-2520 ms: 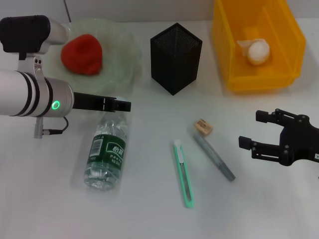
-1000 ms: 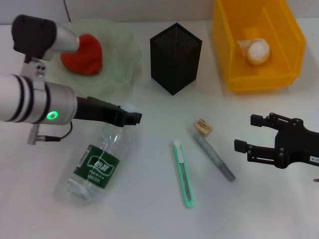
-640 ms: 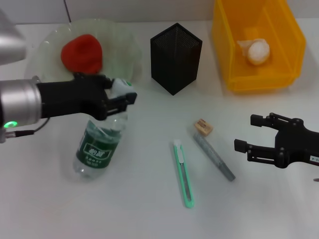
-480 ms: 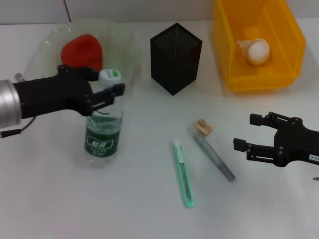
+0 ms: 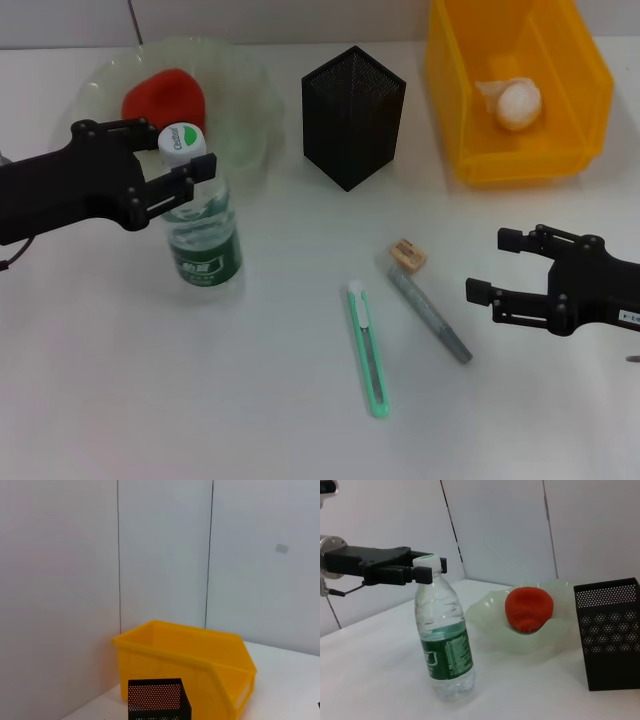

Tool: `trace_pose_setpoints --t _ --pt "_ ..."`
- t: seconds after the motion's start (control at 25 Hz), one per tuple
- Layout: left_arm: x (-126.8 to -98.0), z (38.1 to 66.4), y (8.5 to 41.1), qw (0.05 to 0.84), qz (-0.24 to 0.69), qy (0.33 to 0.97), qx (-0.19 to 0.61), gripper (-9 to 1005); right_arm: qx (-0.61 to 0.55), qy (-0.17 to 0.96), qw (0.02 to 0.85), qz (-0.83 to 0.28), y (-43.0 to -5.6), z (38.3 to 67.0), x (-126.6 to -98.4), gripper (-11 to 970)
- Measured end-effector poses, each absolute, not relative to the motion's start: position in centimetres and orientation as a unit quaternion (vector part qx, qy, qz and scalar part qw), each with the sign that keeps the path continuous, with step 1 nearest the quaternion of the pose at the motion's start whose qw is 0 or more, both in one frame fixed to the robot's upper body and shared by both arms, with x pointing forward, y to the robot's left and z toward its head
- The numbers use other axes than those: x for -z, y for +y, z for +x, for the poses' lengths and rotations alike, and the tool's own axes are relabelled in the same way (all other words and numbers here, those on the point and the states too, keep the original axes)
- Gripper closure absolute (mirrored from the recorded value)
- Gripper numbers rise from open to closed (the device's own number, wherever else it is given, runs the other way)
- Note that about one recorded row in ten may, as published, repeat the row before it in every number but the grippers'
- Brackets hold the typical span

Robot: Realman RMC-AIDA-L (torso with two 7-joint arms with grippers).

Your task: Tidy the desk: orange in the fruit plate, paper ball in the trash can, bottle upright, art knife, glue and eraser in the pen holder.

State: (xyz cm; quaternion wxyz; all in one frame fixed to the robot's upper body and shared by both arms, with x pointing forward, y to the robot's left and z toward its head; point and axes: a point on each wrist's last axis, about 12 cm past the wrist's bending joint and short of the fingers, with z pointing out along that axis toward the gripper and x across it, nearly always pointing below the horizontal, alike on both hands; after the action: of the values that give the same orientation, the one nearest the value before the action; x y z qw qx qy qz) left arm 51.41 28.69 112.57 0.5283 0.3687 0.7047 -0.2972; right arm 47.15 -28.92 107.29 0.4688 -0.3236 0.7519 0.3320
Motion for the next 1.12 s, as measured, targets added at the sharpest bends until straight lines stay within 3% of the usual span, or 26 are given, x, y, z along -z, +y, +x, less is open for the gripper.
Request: trace_pose_setpoints --t 0.52,1.12 --pt "-112.0 51.3 29.7 0.542 0.37 0.704 0.272 552 -0.334 0.754 0.466 -0.321 -29.0 47.0 -107.0 120" --pt "-112.6 50.6 31.0 0.566 0.361 0.689 0.273 343 -0.343 0.754 0.463 -0.316 -28.9 47.0 -107.3 120"
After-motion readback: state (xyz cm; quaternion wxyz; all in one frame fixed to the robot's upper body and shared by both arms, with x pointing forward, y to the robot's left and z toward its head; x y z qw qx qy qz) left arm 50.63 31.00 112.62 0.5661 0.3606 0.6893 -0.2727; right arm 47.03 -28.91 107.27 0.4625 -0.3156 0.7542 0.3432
